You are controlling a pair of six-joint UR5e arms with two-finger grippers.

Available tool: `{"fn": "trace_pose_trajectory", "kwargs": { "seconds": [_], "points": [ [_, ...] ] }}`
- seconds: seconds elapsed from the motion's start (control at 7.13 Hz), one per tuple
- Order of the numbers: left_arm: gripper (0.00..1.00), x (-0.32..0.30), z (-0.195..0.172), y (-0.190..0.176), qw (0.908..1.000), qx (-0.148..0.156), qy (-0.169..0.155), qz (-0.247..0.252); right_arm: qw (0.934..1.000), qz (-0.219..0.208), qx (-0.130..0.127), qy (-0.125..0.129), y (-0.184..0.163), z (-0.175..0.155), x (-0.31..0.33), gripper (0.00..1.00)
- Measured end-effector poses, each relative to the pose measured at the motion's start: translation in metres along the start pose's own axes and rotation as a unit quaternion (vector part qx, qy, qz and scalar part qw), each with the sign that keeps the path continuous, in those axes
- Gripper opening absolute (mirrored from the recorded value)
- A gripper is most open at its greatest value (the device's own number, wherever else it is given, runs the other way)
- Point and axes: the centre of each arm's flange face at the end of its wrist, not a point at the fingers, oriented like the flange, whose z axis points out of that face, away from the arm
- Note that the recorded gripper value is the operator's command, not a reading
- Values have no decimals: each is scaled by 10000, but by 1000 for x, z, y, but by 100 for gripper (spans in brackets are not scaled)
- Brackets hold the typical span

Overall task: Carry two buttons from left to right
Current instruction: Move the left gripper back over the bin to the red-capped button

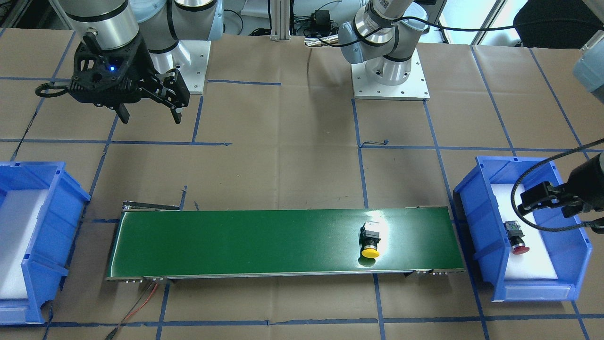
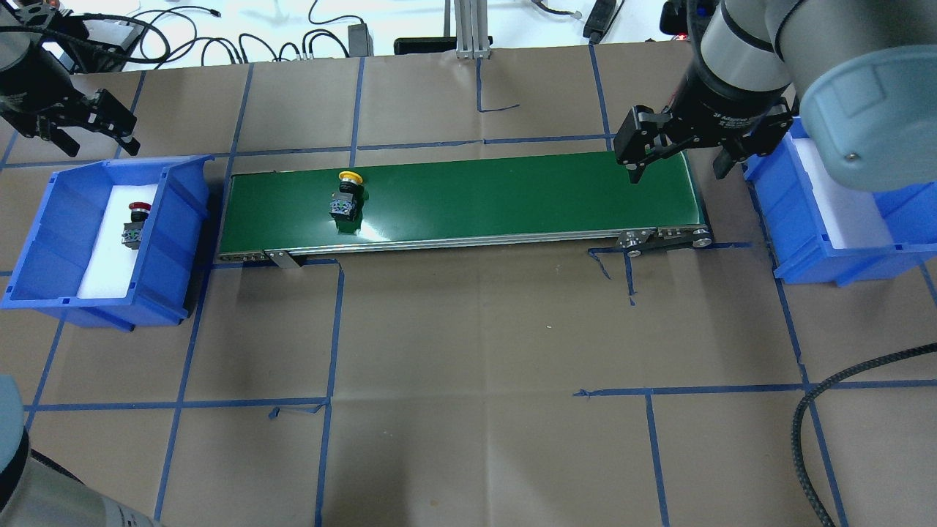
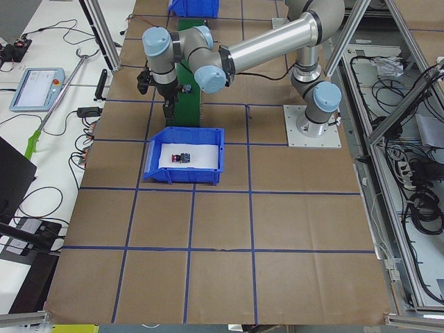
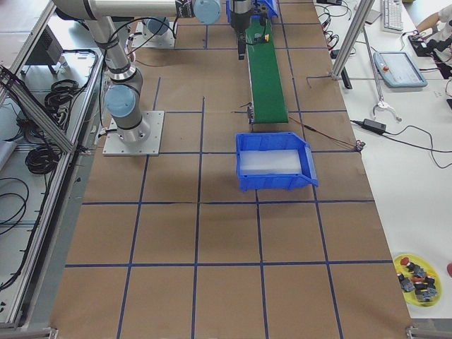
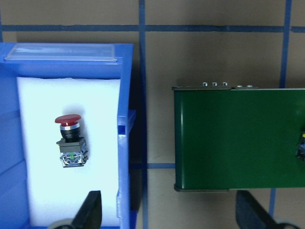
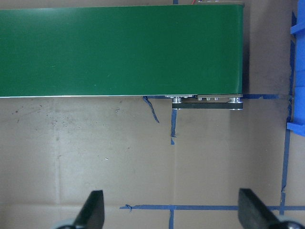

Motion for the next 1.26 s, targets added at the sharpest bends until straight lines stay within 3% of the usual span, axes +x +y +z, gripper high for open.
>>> {"fn": "trace_pose_trajectory", "kwargs": {
  "seconds": [0.42,1.26],
  "points": [
    [100,-59,24,-17,9999,-16,34,111,10000,6,-20,5,0,1,0,100],
    [100,-57,105,-12,9998,189,-65,100,9999,44,-156,12,-4,17,0,100]
  ]
}}
